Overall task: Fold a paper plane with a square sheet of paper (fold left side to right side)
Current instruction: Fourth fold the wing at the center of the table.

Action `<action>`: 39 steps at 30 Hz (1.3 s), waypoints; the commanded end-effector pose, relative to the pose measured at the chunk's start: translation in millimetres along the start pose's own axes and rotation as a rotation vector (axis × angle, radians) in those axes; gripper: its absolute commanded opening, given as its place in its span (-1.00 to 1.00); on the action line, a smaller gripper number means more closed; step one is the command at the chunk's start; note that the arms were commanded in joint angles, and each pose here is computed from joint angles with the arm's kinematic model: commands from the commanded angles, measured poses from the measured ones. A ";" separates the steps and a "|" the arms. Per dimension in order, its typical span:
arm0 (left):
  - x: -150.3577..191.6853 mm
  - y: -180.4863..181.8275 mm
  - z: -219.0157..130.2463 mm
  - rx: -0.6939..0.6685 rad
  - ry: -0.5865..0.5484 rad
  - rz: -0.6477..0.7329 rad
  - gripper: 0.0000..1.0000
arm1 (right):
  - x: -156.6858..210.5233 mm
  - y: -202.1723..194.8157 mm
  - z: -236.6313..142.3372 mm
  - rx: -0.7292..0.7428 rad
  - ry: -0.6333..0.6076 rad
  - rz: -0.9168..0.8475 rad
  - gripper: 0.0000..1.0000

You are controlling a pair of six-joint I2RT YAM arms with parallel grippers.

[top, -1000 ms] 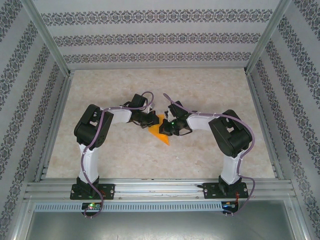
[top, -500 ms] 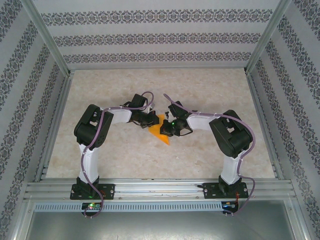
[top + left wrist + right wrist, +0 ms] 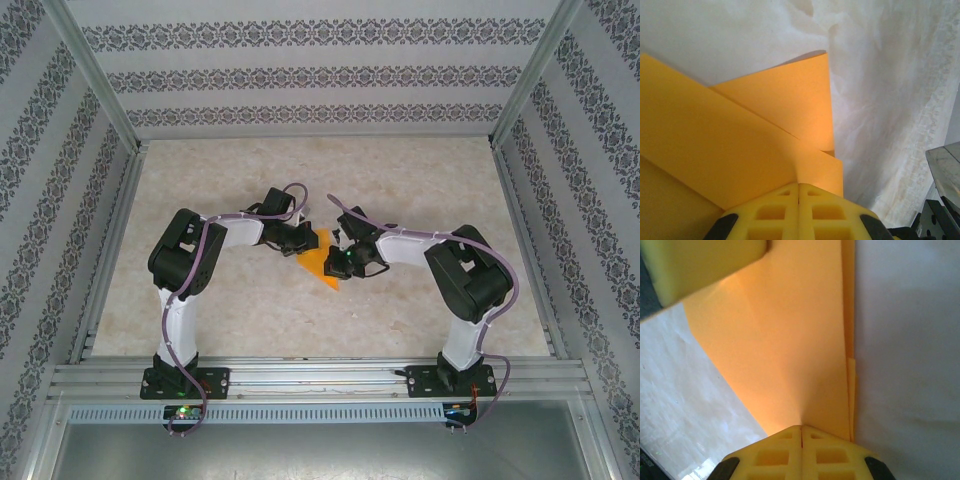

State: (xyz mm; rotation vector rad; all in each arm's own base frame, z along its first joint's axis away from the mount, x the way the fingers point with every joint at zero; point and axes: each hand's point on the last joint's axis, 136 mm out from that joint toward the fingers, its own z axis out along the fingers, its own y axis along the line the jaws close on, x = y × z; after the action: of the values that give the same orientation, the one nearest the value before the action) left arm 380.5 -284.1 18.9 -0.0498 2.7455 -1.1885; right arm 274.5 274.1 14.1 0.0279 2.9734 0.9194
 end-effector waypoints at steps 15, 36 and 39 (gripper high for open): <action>30.6 67.5 12.4 -0.225 0.069 -0.076 -1.00 | 74.1 -56.9 -4.3 0.208 0.191 0.068 -1.00; 31.0 68.7 13.3 -0.227 0.071 -0.078 -1.00 | 100.5 -71.9 -13.0 0.257 0.241 0.074 -1.00; 30.2 67.2 12.6 -0.224 0.068 -0.077 -1.00 | 102.8 -71.1 -14.7 0.253 0.245 0.074 -1.00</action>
State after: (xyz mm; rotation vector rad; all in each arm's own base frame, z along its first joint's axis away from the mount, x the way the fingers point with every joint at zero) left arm 380.3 -284.4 18.8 -0.0491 2.7462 -1.1867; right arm 235.6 254.4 13.0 -0.0186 3.0245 0.8490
